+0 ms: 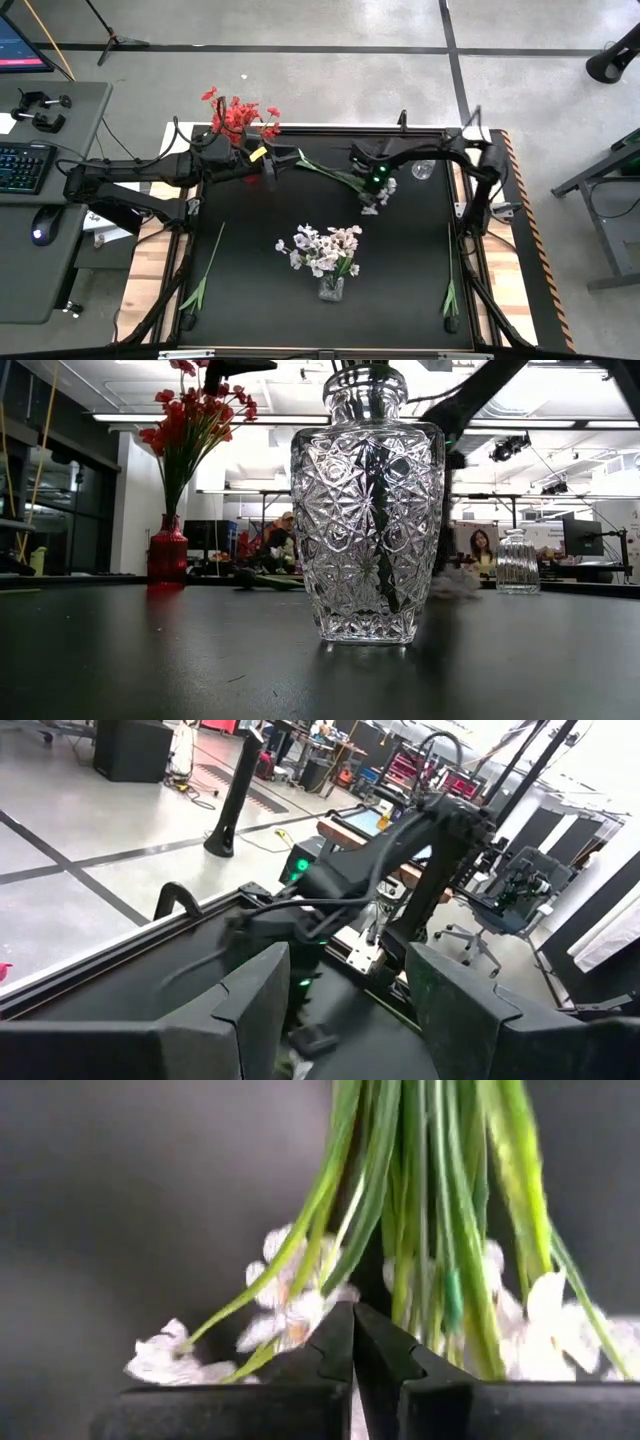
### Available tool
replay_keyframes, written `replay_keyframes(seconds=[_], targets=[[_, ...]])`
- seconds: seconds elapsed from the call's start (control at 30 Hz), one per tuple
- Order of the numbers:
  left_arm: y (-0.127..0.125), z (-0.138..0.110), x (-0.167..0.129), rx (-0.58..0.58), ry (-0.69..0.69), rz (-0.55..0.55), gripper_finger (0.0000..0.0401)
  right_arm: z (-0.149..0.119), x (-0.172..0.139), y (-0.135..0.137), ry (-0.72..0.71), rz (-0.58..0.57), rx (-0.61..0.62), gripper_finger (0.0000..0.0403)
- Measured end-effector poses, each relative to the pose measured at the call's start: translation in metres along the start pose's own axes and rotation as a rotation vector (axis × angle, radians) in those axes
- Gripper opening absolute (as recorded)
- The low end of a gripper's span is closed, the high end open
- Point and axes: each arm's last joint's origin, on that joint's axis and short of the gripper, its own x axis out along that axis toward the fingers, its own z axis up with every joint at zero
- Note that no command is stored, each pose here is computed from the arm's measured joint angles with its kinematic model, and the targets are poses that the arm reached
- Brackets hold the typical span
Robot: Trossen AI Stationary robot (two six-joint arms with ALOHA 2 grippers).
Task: Sort flowers into vase by color
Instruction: Put the white flowers into the bottom transparent vase
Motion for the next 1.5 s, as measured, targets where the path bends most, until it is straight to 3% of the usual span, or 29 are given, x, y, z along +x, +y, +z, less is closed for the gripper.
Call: replay_keyframes(seconds=[0.13,0.3,0.53,0.67,0.83,1.0,1.2,1.33,1.5], targets=[[0.0,0.0,0.0,0.012,0.002,0.001,0.0188,-0.046,-0.004,-0.005,-0.011,0.024,0.051,0.0],[0.002,0.0,0.0,0.018,0.002,0.011,0.0188,-0.101,-0.006,-0.003,-0.091,0.188,0.19,0.0],[0.005,0.003,0.001,0.008,-0.016,0.022,0.0188,-0.145,-0.022,0.015,-0.134,0.275,0.283,0.0],[0.006,0.003,0.001,0.002,-0.017,0.025,0.0188,-0.15,-0.049,0.021,-0.279,0.329,0.254,0.0],[0.006,0.003,0.001,0.003,-0.016,0.024,0.0188,-0.134,-0.085,0.027,-0.614,0.382,0.141,0.0001],[0.006,0.003,0.001,0.003,-0.016,0.024,0.0188,-0.117,-0.091,0.02,-0.655,0.341,0.099,0.0035],[0.006,0.003,0.001,0.003,-0.015,0.022,0.0188,-0.092,-0.08,0.018,-0.581,0.228,-0.097,0.0141],[0.006,0.003,0.001,0.004,-0.015,0.022,0.0188,-0.074,-0.073,0.018,-0.546,0.081,-0.375,0.0209],[0.005,0.003,0.001,0.004,-0.007,0.006,0.0188,-0.053,-0.066,0.016,-0.487,-0.091,-0.737,0.0243]])
